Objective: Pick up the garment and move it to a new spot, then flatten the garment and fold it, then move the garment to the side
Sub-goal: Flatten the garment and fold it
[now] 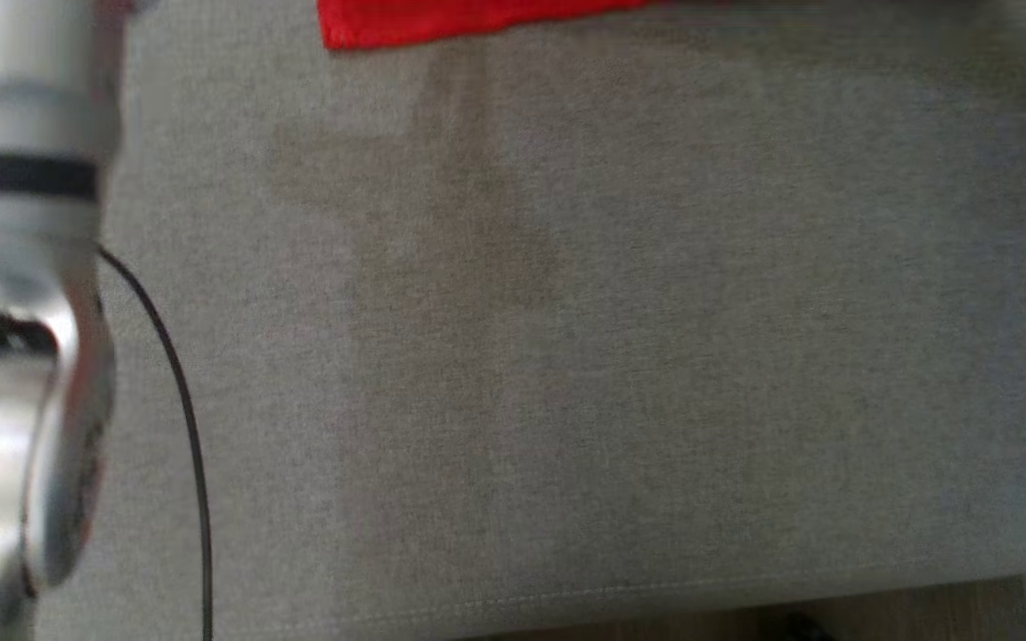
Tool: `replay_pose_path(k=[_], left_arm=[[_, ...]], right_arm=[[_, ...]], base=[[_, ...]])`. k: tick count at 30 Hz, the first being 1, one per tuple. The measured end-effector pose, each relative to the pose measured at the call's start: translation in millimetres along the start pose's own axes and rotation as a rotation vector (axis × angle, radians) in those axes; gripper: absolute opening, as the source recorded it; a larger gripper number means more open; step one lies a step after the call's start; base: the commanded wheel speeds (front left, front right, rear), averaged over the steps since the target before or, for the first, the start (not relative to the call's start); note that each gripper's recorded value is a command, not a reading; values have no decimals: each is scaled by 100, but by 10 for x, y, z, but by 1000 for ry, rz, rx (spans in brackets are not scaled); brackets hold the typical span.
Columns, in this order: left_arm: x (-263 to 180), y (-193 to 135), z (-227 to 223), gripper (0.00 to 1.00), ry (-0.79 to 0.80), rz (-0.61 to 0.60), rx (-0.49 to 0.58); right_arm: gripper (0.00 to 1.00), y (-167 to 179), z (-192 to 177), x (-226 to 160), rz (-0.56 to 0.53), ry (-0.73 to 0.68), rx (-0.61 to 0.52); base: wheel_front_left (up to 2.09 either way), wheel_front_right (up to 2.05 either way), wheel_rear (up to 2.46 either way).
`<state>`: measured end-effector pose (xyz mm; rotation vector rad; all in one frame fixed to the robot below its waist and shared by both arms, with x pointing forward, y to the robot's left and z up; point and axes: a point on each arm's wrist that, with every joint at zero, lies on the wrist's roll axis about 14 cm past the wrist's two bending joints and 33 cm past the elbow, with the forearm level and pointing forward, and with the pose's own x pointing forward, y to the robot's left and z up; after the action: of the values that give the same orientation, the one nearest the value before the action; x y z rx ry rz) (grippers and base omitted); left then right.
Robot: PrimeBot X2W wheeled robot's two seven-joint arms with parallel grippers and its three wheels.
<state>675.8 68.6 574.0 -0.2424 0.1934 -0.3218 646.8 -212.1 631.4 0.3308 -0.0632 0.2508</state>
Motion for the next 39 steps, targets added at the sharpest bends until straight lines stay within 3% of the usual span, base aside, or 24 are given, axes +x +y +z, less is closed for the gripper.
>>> replay_pose_path(k=[6,11,16,22,27,31,39], left_arm=[[150,50,667,0,-177,19,18],[122,-17,1165,0,-279,23,52],[93,-63,1382,0,-296,23,71],[127,168,968,0,-170,65,63],[-34,388,310,0,-12,97,90],[-397,403,-379,0,176,106,72],[-1285,233,-1233,0,476,26,48]], right_arm=[[0,188,510,399,54,-142,-58],[0,409,1093,512,93,-272,-76],[0,494,1340,549,96,-280,-159],[0,468,840,592,104,-117,-175],[0,383,181,341,119,74,-178],[0,305,-393,-208,132,266,-163],[0,274,-1094,-1368,127,642,-125]], base=[[0,0,0],[0,0,0],[0,0,0],[0,0,0],[0,0,0],[0,0,0],[0,0,0]])
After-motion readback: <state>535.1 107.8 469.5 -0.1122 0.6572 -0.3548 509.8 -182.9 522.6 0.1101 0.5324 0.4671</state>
